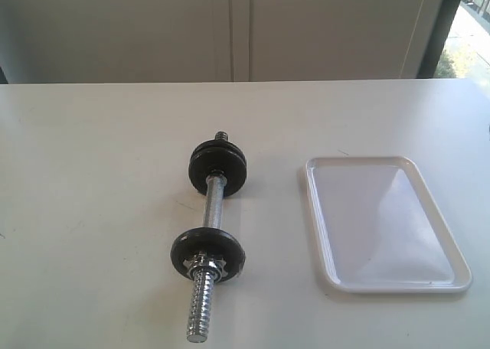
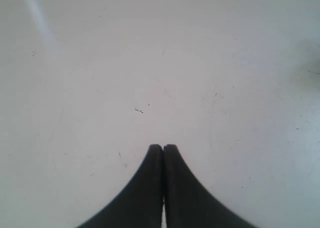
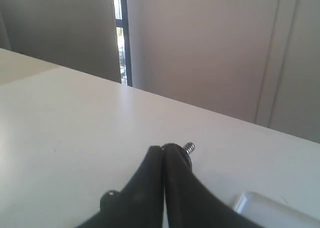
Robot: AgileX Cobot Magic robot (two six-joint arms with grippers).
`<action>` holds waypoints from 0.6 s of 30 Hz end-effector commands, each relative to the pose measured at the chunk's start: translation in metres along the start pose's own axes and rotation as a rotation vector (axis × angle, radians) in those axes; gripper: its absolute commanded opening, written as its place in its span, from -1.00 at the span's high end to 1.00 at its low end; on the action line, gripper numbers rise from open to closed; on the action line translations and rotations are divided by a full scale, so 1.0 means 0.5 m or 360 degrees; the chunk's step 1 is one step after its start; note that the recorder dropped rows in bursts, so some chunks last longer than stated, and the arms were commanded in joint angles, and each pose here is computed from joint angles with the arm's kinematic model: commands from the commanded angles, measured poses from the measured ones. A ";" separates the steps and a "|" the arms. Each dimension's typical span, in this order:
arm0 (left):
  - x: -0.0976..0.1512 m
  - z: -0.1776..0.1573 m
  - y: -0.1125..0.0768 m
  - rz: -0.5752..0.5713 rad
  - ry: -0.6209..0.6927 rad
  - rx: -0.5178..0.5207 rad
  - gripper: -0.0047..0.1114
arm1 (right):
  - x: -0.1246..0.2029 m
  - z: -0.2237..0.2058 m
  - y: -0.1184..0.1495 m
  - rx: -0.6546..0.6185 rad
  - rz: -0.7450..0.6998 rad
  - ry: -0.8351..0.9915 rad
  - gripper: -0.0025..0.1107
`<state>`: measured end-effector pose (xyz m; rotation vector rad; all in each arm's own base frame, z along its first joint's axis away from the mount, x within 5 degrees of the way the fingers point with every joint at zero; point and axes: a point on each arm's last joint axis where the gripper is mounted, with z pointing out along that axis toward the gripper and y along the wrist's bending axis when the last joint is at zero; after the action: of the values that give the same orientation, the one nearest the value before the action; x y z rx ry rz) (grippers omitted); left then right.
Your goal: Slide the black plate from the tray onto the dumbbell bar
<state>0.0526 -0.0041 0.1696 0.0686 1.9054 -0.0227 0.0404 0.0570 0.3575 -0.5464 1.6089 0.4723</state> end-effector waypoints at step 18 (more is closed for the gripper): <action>0.002 0.000 0.000 -0.0023 -0.0004 0.0002 0.92 | 0.280 -0.005 -0.064 0.0505 -0.0616 0.0696 0.96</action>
<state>0.0526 -0.0041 0.1696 0.0686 1.9054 -0.0227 0.0432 0.0244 0.2371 -0.7093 1.8574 -0.1408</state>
